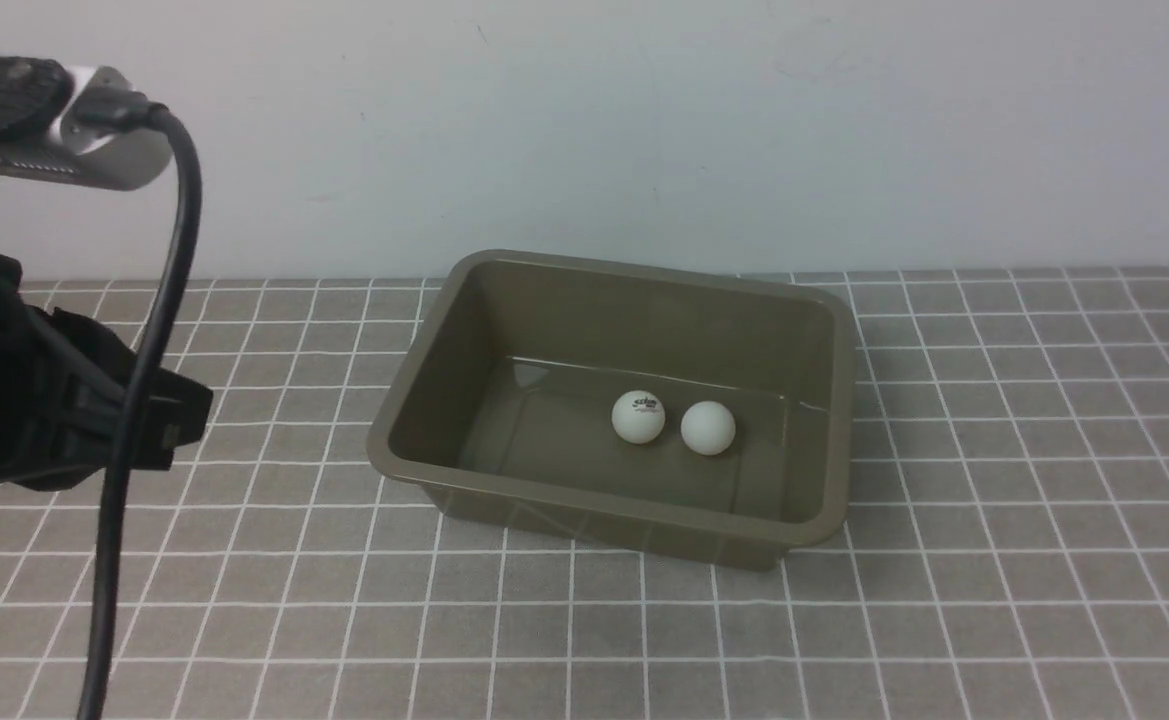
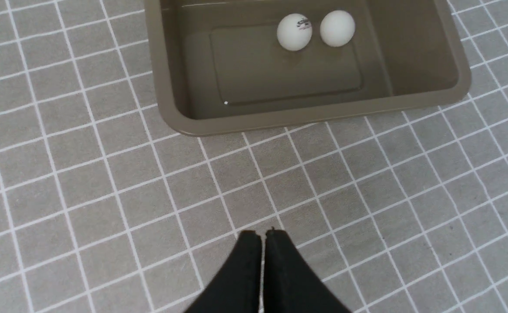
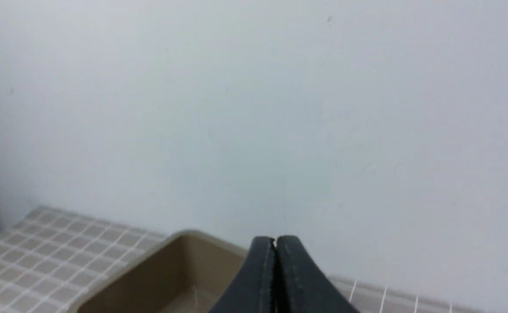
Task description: Put the table tennis balls into the box on the grey coffee tablecloth.
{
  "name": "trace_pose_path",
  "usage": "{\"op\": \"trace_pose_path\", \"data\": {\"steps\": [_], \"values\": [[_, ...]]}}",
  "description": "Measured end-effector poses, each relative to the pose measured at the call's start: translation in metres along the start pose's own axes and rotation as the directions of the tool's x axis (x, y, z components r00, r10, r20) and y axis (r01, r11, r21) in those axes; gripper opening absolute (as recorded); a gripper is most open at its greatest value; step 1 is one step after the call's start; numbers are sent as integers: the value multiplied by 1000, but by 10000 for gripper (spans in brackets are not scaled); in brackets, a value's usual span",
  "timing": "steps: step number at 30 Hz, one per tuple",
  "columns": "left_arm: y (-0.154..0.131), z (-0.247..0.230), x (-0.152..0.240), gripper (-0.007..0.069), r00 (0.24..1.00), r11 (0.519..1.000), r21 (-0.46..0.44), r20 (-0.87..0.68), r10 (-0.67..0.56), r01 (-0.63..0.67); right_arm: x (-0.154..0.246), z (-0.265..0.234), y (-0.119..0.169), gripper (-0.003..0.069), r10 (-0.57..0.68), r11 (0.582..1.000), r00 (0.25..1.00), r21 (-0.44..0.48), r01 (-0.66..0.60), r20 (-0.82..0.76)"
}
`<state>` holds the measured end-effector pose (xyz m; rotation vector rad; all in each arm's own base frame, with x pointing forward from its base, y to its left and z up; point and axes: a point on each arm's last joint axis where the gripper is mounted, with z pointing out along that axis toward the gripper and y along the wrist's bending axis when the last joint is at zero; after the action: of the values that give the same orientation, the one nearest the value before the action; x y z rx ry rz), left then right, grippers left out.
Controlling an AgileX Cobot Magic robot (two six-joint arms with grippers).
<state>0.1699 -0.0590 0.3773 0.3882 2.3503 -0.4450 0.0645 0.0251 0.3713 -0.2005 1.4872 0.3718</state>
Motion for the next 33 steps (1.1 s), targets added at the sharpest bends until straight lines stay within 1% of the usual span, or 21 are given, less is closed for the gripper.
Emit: {"op": "trace_pose_path", "data": {"steps": [1, 2, 3, 6, 8, 11, 15, 18, 22, 27, 30, 33], "values": [[0, 1, 0, -5, 1000, 1000, 9, 10, 1, -1, 20, -11, -2, -13, 9, 1000, 998, 1, -10, 56], [-1, 2, -1, -5, 1000, 1000, 17, 21, 0, -1, 25, -18, -3, -13, 17, 1000, 993, -3, -17, 113], [-2, 3, -2, -5, 999, 999, 32, 38, 7, -8, 40, -29, -5, -13, 38, 999, 984, -10, -37, 173], [-4, 3, -5, -5, 997, 998, 52, 80, 20, -24, 60, -42, -7, -13, 78, 997, 967, -24, -74, 242], [-4, 3, -7, -5, 994, 998, 56, 102, 28, -34, 64, -46, -7, -13, 82, 997, 961, -29, -77, 266], [-6, 1, -5, -5, 989, 997, 61, 144, 40, -49, 65, -47, -7, -13, 76, 997, 955, -29, -70, 286], [-9, -11, 14, -5, 974, 997, 41, 219, 59, -70, 65, -47, -7, -13, 75, 997, 955, -29, -70, 288], [-11, -24, 36, -5, 942, 997, 10, 329, 68, -75, 65, -47, -7, -13, 75, 997, 955, -29, -70, 289], [-15, -41, 70, -5, 876, 997, -14, 478, 69, -71, 65, -47, -7, -13, 75, 997, 954, -29, -70, 289], [-21, -56, 98, -5, 823, 997, 8, 565, 60, -79, 65, -47, -7, -13, 75, 997, 954, -29, -70, 289], [-26, -65, 107, -5, 795, 996, 32, 604, 47, -84, 65, -47, -7, -13, 75, 997, 954, -29, -70, 289], [-28, -68, 112, -5, 784, 995, 41, 619, 46, -91, 65, -47, -7, -13, 75, 997, 954, -29, -70, 289]]}}
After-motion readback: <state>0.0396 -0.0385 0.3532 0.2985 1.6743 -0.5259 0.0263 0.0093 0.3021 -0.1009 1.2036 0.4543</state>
